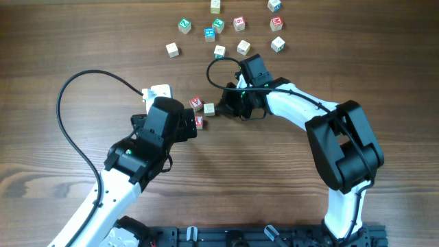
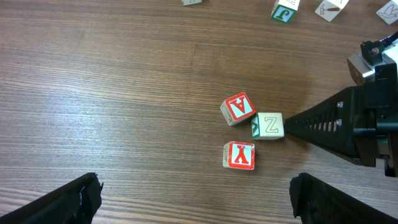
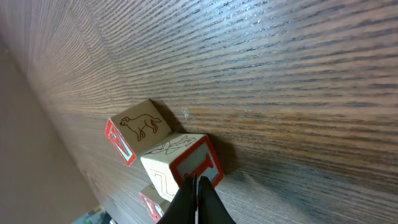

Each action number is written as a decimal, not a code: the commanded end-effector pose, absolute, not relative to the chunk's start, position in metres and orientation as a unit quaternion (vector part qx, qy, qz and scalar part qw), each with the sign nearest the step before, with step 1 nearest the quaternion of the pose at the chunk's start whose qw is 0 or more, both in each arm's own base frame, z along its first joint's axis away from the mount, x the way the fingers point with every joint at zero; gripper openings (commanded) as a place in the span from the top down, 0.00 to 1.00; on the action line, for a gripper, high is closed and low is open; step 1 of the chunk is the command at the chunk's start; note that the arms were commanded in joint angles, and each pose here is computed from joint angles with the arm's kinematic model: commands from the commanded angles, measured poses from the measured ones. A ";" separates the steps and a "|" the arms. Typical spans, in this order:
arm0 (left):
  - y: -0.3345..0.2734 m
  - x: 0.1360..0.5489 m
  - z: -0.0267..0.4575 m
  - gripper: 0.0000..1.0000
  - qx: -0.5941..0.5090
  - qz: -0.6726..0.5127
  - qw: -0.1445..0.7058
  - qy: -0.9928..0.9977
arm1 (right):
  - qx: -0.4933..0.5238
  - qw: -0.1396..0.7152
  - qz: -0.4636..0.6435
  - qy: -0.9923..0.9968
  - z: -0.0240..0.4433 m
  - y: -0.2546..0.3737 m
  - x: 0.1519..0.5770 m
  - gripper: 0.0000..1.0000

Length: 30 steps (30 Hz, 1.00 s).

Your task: Form a circle

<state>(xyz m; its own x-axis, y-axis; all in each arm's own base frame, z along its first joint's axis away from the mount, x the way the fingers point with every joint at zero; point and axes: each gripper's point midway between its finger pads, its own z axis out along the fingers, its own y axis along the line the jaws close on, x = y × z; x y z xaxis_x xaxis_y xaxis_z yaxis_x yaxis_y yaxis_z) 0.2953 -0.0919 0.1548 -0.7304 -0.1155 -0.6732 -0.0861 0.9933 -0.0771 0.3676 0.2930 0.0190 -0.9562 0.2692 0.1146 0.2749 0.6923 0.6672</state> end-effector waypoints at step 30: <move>-0.089 0.298 0.158 0.00 -0.067 -0.017 0.368 0.927 | -0.177 0.031 -0.370 -0.912 0.012 0.295 0.363 0.95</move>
<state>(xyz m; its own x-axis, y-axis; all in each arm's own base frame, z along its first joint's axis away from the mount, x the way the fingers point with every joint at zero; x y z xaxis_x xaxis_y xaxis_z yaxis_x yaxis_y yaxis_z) 0.2954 -0.0919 0.1549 -0.7302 -0.1156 -0.6734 -0.0860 0.9933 -0.0773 0.3679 0.2949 0.0208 -0.9424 0.2987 0.1507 0.3196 0.6705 0.6696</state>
